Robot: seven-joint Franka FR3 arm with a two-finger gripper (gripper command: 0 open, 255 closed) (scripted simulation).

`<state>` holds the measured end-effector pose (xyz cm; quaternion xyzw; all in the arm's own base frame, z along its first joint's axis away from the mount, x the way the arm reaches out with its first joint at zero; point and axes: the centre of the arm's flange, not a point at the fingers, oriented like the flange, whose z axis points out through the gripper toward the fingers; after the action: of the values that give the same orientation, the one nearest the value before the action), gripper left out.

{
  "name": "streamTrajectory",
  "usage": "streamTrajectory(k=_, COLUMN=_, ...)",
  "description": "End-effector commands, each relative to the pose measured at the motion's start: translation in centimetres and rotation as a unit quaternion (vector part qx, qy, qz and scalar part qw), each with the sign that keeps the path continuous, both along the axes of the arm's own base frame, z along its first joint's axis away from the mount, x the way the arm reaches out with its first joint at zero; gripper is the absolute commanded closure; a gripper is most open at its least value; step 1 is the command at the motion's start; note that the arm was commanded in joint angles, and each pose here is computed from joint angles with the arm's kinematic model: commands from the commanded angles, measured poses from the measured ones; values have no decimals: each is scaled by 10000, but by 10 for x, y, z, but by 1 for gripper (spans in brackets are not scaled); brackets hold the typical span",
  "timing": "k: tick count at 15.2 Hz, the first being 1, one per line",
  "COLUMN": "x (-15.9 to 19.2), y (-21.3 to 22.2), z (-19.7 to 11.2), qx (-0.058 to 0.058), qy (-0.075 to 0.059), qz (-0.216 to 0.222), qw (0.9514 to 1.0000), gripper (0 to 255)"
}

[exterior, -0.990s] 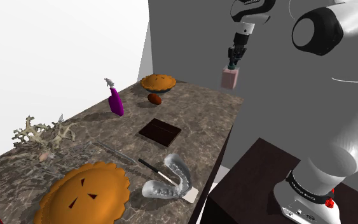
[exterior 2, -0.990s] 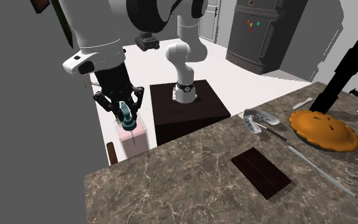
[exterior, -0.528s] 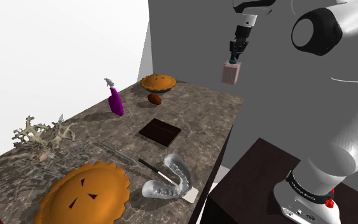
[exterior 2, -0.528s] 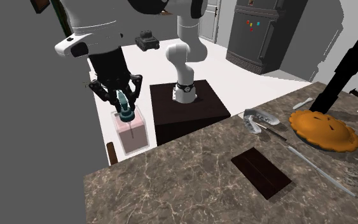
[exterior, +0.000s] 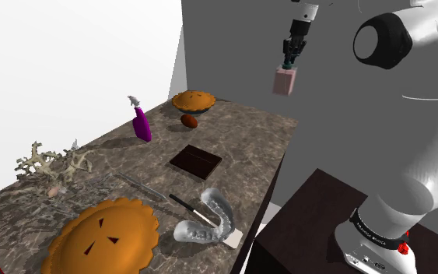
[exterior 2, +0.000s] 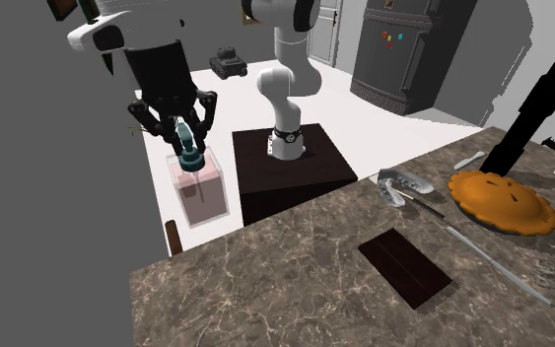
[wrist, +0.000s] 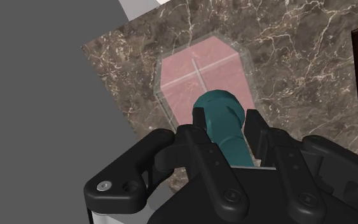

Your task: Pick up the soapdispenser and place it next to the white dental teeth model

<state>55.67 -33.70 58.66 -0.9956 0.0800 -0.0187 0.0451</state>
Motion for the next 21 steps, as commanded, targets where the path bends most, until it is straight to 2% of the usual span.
streamTrajectory(k=1, x=-1, y=0, z=11, qx=1, qy=1, qz=0, qw=10000, gripper=255)
streamTrajectory(k=2, x=-1, y=0, z=14, qx=1, qy=1, qz=0, qw=10000, gripper=255)
streamTrajectory(k=21, x=-70, y=241, z=15, qx=0, qy=1, qz=0, qw=10000, gripper=255)
